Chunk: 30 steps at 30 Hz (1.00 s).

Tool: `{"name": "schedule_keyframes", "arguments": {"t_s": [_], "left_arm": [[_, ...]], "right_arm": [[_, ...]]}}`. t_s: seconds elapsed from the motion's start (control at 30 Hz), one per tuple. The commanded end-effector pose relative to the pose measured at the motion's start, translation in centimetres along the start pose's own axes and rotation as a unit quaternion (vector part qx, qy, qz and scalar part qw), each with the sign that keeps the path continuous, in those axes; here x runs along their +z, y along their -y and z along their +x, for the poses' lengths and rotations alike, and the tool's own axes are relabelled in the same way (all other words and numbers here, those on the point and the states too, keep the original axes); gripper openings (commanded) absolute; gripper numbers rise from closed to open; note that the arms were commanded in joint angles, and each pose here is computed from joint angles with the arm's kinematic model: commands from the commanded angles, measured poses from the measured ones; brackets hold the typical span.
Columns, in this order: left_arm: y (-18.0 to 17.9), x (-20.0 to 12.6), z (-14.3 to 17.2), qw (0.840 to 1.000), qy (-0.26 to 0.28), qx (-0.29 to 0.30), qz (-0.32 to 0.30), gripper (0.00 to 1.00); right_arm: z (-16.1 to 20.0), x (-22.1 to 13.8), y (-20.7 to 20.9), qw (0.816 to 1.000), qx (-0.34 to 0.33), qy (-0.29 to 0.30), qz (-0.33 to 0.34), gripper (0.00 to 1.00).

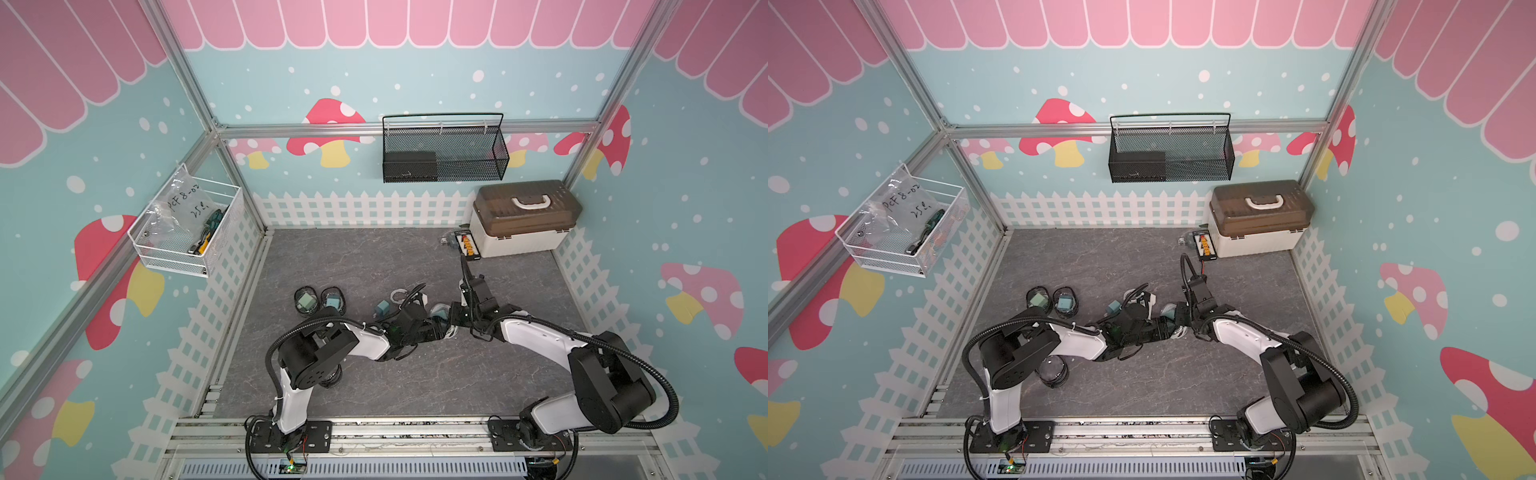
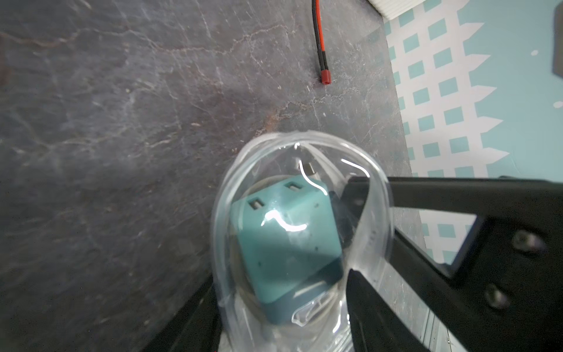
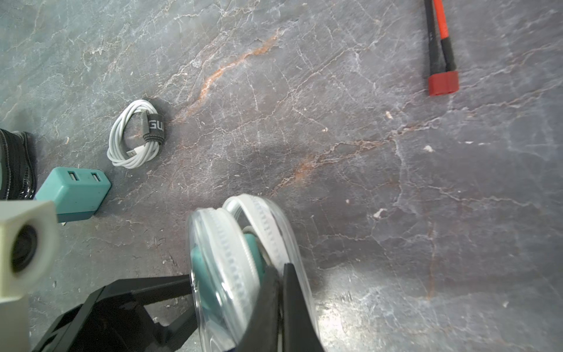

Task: Pack away charging kits
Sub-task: Close the storage bag at the center of the board.

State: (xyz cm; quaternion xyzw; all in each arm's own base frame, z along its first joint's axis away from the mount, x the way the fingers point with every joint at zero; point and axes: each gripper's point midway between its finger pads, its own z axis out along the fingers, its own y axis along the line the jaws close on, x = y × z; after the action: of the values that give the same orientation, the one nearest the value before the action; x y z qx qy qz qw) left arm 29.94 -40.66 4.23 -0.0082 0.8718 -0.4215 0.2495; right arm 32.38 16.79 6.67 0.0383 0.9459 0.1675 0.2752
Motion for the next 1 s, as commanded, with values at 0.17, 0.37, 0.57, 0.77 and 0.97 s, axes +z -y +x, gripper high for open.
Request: {"name": "schedule_keyframes", "arguments": {"t_s": [0.17,0.37,0.57,0.77,0.97], "left_arm": [[-1.5,1.4,0.9,0.999,-0.019,0.001,-0.028,0.65],[-1.1,1.4,0.7,0.999,-0.024,0.003,-0.029,0.65],[0.2,1.4,0.3,0.999,-0.030,0.008,-0.019,0.65],[1.8,0.2,-0.6,0.999,-0.022,0.021,-0.012,0.74],[3.0,-1.2,-1.5,1.000,-0.012,0.029,0.001,0.81]], "right_arm": [[0.2,-1.3,0.9,1.000,0.024,0.005,-0.014,0.25],[0.1,-1.6,3.2,0.999,0.045,0.007,0.003,0.47],[-0.2,-2.2,3.6,0.999,0.049,0.017,0.004,0.55],[-1.1,-3.8,4.3,0.998,0.051,0.041,0.016,0.59],[-1.4,-4.6,4.1,0.997,0.050,0.050,0.011,0.66]]}}
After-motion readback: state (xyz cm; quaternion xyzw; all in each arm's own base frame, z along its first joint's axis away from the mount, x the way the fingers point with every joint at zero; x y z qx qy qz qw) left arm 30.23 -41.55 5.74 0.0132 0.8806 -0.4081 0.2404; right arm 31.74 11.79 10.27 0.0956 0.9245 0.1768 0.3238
